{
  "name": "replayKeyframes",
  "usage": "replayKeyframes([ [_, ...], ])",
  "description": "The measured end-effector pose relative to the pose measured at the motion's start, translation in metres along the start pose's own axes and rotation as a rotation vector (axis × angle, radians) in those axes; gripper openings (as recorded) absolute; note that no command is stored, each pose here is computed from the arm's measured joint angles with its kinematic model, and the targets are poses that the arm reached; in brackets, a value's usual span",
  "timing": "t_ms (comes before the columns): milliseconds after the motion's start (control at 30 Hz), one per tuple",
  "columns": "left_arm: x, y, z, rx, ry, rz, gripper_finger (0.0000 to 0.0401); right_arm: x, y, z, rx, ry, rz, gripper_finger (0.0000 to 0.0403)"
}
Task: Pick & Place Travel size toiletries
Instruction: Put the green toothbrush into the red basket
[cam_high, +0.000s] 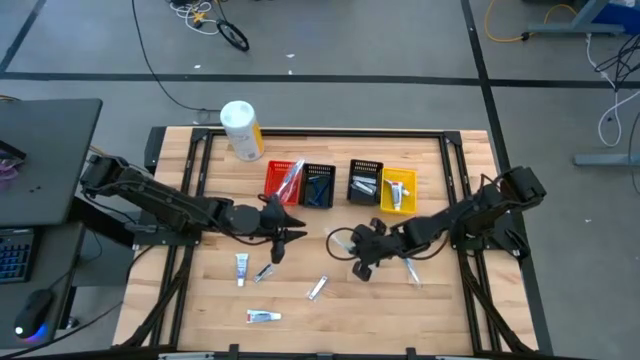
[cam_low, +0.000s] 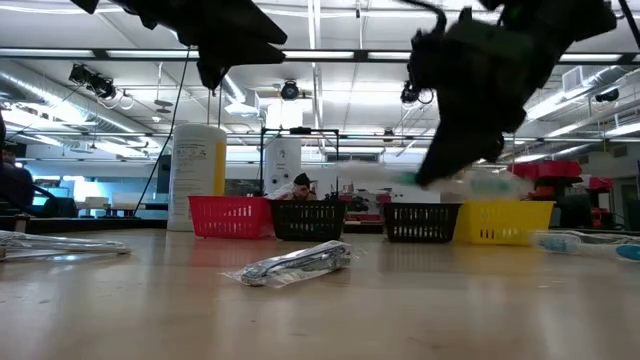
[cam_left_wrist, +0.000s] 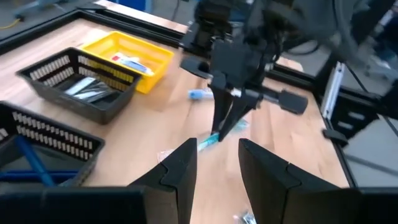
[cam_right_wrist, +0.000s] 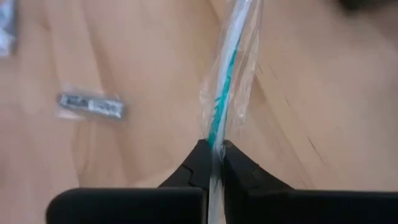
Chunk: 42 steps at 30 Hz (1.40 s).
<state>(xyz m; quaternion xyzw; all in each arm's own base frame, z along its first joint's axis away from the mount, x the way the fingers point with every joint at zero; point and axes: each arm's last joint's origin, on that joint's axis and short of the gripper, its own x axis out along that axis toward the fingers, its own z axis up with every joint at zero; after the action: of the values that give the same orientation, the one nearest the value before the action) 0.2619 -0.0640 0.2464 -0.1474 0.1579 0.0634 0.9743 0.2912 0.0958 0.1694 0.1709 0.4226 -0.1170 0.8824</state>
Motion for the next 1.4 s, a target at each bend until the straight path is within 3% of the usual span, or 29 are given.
replayKeyframes([
  [133, -0.002, -0.006, -0.003, 0.02, 0.009, -0.028, 0.0128, -0.003, 0.007, 0.006, -0.061, -0.111, -0.025, 0.0015],
  [267, -0.005, -0.013, -0.005, 0.129, 0.013, -0.07, 0.0128, -0.002, 0.007, 0.007, -0.129, -0.077, 0.023, 0.0015],
  [433, 0.003, -0.021, -0.007, 0.349, -0.041, -0.137, 0.0128, -0.002, 0.008, 0.01, -0.051, -0.032, 0.133, 0.0015],
  [600, 0.031, -0.031, -0.021, 0.515, -0.061, -0.244, 0.0128, -0.001, 0.008, 0.014, 0.003, -0.01, 0.215, 0.0015],
  [800, 0.066, -0.046, -0.019, 0.625, 0.009, -0.17, 0.0129, -0.001, 0.007, 0.015, 0.031, 0.008, 0.229, 0.0019],
  [1000, 0.093, -0.058, -0.011, 0.723, 0.249, -0.08, 0.0129, -0.001, 0.007, 0.015, 0.031, 0.006, 0.226, 0.0022],
  [1200, 0.113, -0.058, -0.022, 0.775, 0.425, 0.013, 0.0129, -0.001, 0.008, 0.015, 0.031, -0.004, 0.228, 0.0024],
  [1400, 0.12, -0.056, -0.025, 0.827, 0.434, 0.073, 0.0129, -0.001, 0.009, 0.017, 0.033, -0.017, 0.238, 0.0024],
])
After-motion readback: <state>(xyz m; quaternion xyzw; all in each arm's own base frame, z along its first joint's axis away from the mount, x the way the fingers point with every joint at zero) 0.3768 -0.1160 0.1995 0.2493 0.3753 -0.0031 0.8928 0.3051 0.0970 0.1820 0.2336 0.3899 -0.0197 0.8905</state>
